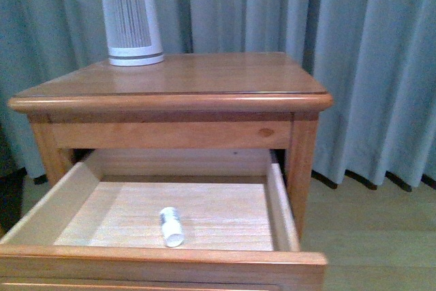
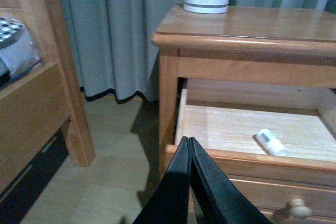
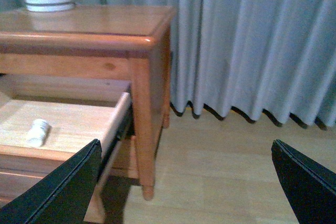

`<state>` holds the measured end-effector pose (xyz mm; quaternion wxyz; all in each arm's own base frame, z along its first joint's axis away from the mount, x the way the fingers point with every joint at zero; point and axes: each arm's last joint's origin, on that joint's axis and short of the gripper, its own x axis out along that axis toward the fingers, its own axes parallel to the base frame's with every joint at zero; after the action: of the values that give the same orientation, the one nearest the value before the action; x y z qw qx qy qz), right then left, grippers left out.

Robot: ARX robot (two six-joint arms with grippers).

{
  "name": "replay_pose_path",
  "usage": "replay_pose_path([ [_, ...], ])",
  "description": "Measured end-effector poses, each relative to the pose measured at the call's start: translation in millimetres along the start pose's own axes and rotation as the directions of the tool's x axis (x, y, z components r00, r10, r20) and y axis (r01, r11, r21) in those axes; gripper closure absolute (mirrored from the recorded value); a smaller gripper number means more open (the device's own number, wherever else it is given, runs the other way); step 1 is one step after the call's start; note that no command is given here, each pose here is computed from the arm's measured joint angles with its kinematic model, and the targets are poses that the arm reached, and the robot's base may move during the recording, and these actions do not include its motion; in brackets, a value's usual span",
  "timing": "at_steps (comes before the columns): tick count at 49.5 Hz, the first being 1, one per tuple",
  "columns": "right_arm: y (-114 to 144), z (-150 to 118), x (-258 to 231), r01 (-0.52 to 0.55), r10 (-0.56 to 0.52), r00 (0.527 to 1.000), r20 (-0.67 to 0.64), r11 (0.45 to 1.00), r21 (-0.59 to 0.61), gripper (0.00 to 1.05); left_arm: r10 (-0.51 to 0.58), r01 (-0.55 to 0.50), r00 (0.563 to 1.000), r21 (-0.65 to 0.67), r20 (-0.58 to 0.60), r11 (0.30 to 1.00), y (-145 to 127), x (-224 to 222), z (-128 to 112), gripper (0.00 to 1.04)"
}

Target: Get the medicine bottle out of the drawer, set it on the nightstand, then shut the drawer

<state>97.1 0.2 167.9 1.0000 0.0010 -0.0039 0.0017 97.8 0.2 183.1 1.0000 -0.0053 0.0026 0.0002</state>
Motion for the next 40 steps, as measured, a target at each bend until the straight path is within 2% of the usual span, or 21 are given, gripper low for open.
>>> replay_pose_path([
  [11, 0, 0, 0, -0.004, 0.004, 1.0, 0.002, 1.0, 0.0, 0.07, 0.005, -0.005, 1.0, 0.0, 0.003, 1.0, 0, 0, -5, 1.01],
  [19, 0, 0, 0, -0.002, 0.002, 1.0, 0.002, 1.0, 0.0, 0.07, 0.001, -0.001, 1.0, 0.0, -0.002, 1.0, 0, 0, -18, 1.01],
  [34, 0, 0, 0, -0.002, 0.002, 1.0, 0.002, 1.0, 0.001, 0.07, 0.001, -0.001, 1.0, 0.0, 0.003, 1.0, 0, 0, -18, 1.01],
  [37, -1, 0, 1, -0.09, 0.102, 0.987, -0.124, 0.991, 0.1, 0.07, 0.001, -0.001, 1.0, 0.0, 0.003, 1.0, 0, 0, -18, 1.01],
  [40, 0, 8, 6, -0.164, 0.22, 0.951, -0.217, 0.954, 0.251, 0.07, 0.0, 0.0, 1.0, 0.0, 0.003, 1.0, 0, 0, -18, 1.01],
])
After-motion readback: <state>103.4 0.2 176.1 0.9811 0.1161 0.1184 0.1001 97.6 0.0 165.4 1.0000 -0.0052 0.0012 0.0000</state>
